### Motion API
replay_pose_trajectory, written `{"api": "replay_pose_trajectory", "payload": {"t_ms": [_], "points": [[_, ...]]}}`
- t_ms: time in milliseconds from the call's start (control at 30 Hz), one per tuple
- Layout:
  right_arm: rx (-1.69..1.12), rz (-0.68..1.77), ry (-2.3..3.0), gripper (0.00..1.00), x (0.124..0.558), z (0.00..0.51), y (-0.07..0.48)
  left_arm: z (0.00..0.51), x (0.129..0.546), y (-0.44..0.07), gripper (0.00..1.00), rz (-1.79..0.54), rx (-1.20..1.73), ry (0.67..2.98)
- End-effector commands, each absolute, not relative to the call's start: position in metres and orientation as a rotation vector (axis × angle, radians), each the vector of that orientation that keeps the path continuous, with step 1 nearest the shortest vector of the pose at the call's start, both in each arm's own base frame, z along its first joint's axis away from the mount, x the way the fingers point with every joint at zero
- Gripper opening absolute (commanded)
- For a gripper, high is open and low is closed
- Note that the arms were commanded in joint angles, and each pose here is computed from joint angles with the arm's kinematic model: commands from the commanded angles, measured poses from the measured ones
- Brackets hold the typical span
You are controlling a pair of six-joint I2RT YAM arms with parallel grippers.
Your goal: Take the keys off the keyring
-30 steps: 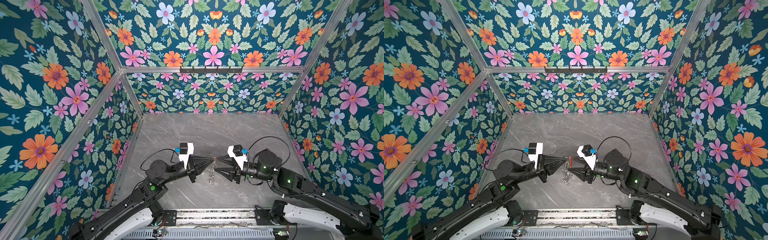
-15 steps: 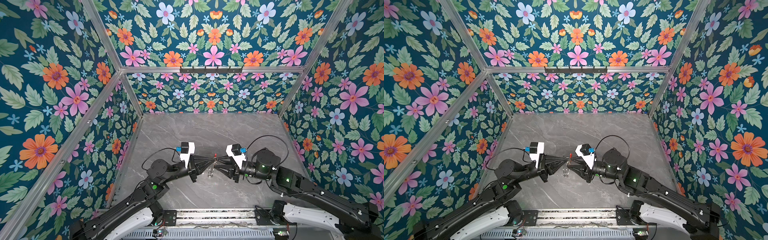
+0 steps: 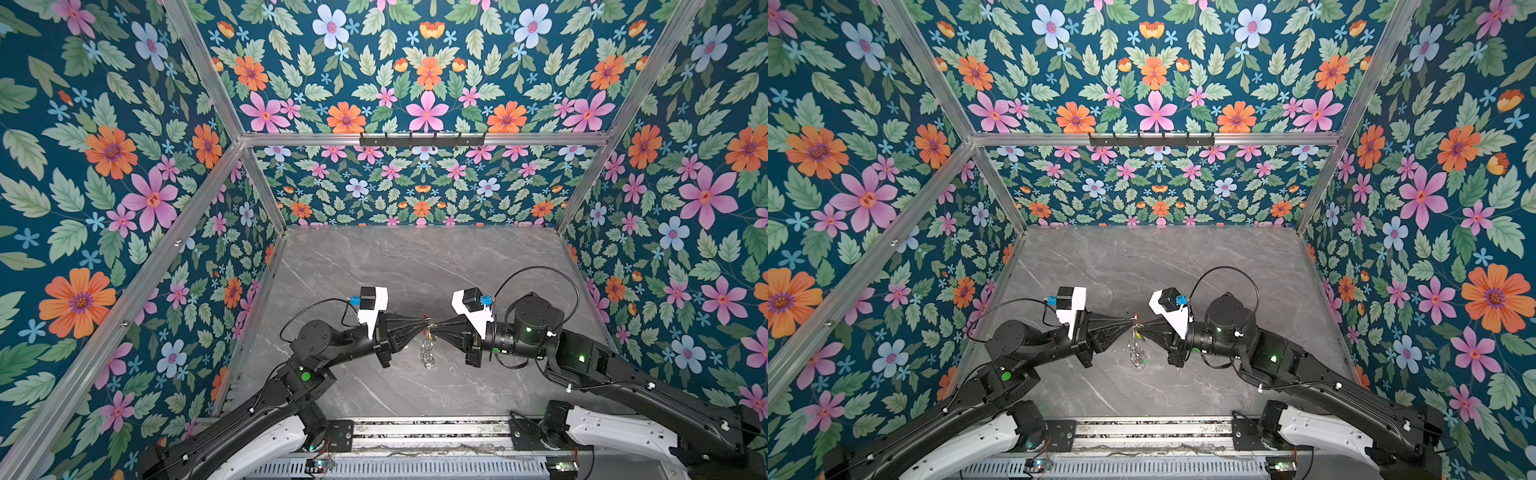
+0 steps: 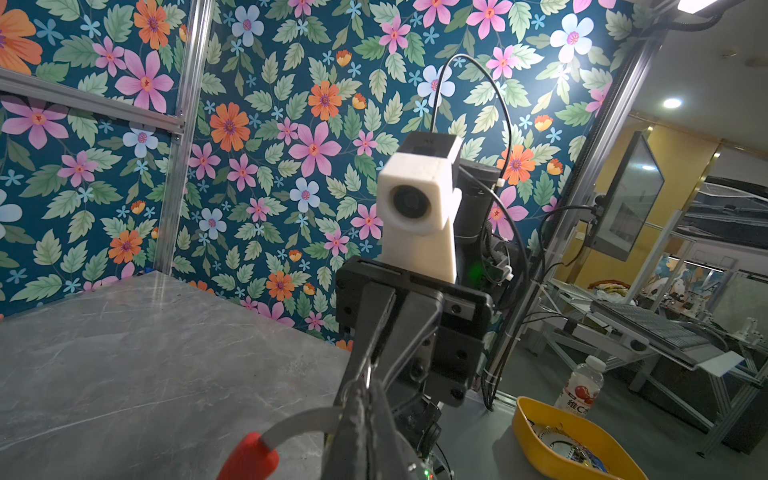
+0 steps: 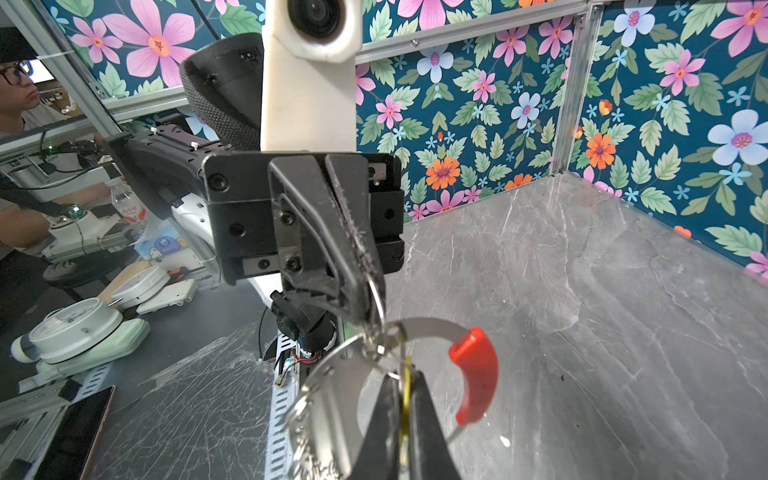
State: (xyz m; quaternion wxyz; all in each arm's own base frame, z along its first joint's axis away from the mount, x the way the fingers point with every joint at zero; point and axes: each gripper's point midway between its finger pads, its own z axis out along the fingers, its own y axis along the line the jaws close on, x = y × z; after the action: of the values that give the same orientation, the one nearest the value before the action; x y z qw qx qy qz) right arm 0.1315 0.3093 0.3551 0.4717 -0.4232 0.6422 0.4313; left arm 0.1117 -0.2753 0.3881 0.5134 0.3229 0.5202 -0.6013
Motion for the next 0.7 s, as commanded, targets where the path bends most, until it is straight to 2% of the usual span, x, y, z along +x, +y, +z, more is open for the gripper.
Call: {"api": "replay_pose_trajectory", "payload": {"t_ms": [0, 667], "points": [[-1.094, 1.065, 1.614, 0.0, 0.124, 0.351, 0.307, 0.392, 0.108, -0.275, 0.0, -1.431, 0.809, 1.225], [-1.124, 1.063, 1.722, 0.0, 0.123, 0.373, 0.3, 0.378, 0.114, -0.277, 0.0, -1.347, 0.85, 1.313]]}}
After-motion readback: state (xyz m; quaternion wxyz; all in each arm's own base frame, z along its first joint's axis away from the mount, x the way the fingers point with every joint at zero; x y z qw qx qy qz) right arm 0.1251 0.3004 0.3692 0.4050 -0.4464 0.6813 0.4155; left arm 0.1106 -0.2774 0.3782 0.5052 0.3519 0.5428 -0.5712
